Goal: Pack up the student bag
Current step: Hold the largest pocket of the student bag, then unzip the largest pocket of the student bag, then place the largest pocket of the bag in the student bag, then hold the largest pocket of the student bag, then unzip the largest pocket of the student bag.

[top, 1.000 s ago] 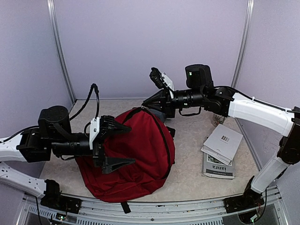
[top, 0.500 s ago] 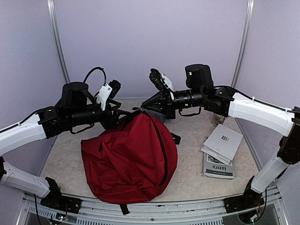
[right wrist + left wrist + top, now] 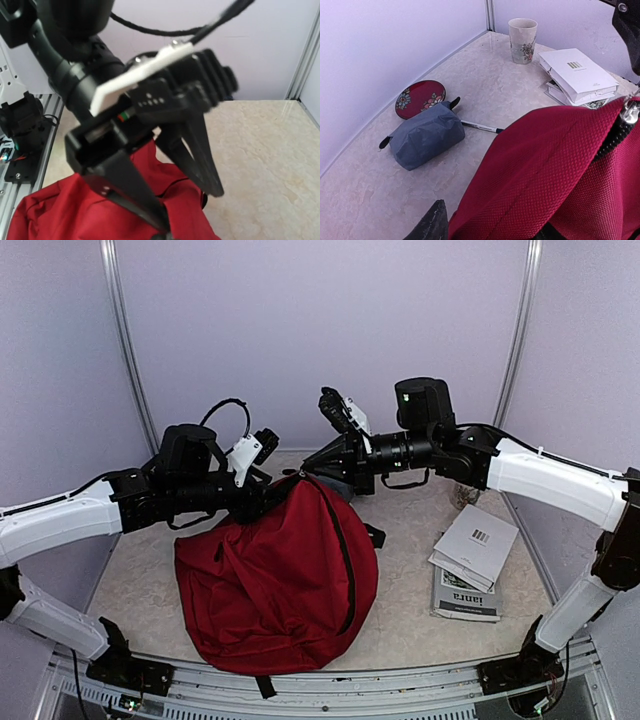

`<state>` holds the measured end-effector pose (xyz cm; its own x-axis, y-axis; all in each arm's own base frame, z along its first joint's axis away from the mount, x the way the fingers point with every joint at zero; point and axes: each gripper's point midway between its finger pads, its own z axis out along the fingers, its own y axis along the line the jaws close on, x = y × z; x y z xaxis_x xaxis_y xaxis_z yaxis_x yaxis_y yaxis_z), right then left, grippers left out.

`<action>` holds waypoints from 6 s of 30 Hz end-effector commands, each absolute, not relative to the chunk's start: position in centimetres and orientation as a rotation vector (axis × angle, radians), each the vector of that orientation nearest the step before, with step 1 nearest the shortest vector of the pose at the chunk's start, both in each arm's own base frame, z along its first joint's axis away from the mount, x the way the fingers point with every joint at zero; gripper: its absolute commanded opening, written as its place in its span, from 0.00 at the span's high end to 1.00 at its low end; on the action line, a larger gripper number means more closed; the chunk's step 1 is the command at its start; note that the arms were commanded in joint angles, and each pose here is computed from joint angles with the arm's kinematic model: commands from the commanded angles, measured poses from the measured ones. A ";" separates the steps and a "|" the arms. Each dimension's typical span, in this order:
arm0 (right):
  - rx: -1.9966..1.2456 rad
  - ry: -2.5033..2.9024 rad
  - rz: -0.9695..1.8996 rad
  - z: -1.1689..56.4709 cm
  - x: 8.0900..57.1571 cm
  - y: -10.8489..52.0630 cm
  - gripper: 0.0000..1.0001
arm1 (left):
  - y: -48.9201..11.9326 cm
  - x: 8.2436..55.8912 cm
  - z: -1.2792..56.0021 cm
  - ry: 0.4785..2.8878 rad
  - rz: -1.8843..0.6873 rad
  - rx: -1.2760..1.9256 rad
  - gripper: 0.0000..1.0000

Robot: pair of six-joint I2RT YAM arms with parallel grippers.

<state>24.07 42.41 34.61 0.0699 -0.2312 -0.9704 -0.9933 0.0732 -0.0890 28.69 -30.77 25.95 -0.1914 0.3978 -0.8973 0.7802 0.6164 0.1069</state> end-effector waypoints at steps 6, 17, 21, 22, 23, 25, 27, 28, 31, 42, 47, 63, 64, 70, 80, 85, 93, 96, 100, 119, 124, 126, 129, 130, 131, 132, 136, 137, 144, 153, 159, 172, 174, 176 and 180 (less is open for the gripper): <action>-1.325 1.259 0.999 37.2 22.8 41.9 1.00 | -31.5 31.0 27.5 1.706 -0.408 0.895 0.68; -1.177 1.418 0.908 34.4 23.6 38.8 1.00 | -30.2 29.3 30.2 1.650 -0.453 0.843 1.00; -1.088 1.509 0.848 33.0 24.2 36.5 1.00 | -29.1 28.6 31.8 1.628 -0.460 0.804 1.00; -1.066 1.527 0.834 32.7 24.3 35.8 1.00 | -28.6 28.6 32.4 1.620 -0.453 0.783 1.00; -1.045 1.551 0.820 32.2 24.3 35.2 1.00 | -28.0 28.6 32.9 1.617 -0.441 0.759 1.00; -1.013 1.584 0.812 31.4 24.0 34.1 1.00 | -26.9 28.7 34.1 1.603 -0.420 0.710 1.00; -0.993 1.625 0.828 29.9 23.3 33.2 1.00 | -25.8 28.6 35.3 1.585 -0.410 0.658 1.00; -0.982 1.639 0.840 29.4 23.0 32.8 1.00 | -25.4 28.6 36.0 1.571 -0.416 0.634 1.00; -0.969 1.673 0.901 28.0 21.7 32.2 1.00 | -25.0 27.1 39.0 1.495 -0.518 0.593 1.00; -0.984 1.726 1.079 23.6 19.8 33.3 1.00 | -24.1 23.4 43.3 1.315 -0.703 0.559 1.00; -0.875 1.791 0.957 22.1 22.4 32.8 1.00 | -25.3 22.6 40.5 1.352 -0.793 0.616 1.00; -0.645 1.508 0.659 38.1 31.0 30.3 1.00 | -28.7 11.3 32.1 1.240 -0.828 1.012 0.89; -0.666 1.486 0.683 38.6 30.6 30.7 1.00 | -29.1 10.6 30.9 1.256 -0.837 1.059 0.86; -0.873 1.398 0.916 37.3 26.5 33.8 1.00 | -29.8 11.2 28.2 1.438 -0.773 1.070 0.67; -0.963 1.346 0.995 36.6 23.3 33.8 1.00 | -28.1 13.8 35.8 1.451 -0.635 0.903 0.30; -0.983 1.347 1.001 35.9 22.5 33.4 1.00 | -27.4 14.0 37.8 1.451 -0.601 0.876 0.22; -1.002 1.349 1.036 35.0 22.0 33.5 1.00 | -26.4 20.6 37.6 1.478 -0.199 0.795 0.04; -1.009 1.354 1.051 34.9 22.1 33.9 1.00 | -26.6 24.1 37.8 1.522 -0.173 0.774 0.05; -1.010 1.356 1.040 34.7 22.4 34.0 1.00 | -27.9 27.4 36.1 1.535 -0.220 0.860 0.07; -1.029 1.382 0.996 33.9 23.2 34.3 1.00 | -34.7 27.0 31.5 1.342 -0.558 1.404 0.15; -1.030 1.380 0.995 33.8 23.2 34.4 1.00 | -34.9 29.5 30.0 1.408 -0.439 1.379 0.33; -1.030 1.378 0.993 33.9 23.2 34.4 1.00 | -35.1 30.7 29.2 1.444 -0.389 1.372 0.49; -1.033 1.374 0.995 34.1 23.2 34.4 1.00 | -35.5 32.0 28.6 1.472 -0.315 1.357 0.60; -1.032 1.372 0.995 34.1 23.2 34.5 1.00 | -35.6 32.2 28.4 1.478 -0.305 1.358 0.61; -1.033 1.373 0.995 34.1 23.2 34.5 1.00 | -35.8 32.1 28.4 1.477 -0.309 1.365 0.61; -1.032 1.373 0.994 34.1 23.2 34.5 1.00 | -36.0 31.9 28.3 1.471 -0.319 1.374 0.58; -1.033 1.376 0.994 34.0 23.4 34.6 1.00 | -36.3 31.6 28.0 1.440 -0.299 1.394 0.54; -1.034 1.377 0.996 34.0 23.4 34.6 1.00 | -36.3 31.6 27.9 1.438 -0.287 1.396 0.54; -1.037 1.377 0.992 34.0 23.4 34.7 1.00 | -36.9 27.9 27.4 1.282 -0.304 1.556 0.33; -1.035 1.371 0.995 34.3 23.4 34.6 1.00 | -36.4 31.8 27.1 1.377 -0.069 1.439 0.72; -1.035 1.371 0.995 34.4 23.2 34.5 1.00 | -36.3 33.6 28.5 1.373 0.020 1.342 0.78; -0.994 1.442 0.935 33.3 24.0 33.4 1.00 | -34.5 36.1 30.6 1.418 0.128 1.085 1.00; -0.954 1.477 0.902 32.8 24.5 32.3 1.00 | -32.7 36.2 33.0 1.419 0.119 0.958 1.00; -0.913 1.508 0.883 32.1 24.6 31.1 1.00 | -30.7 36.0 35.9 1.414 0.097 0.843 1.00; -0.837 1.538 0.859 31.0 24.1 28.9 1.00 | -26.8 34.7 41.2 1.385 0.071 0.673 1.00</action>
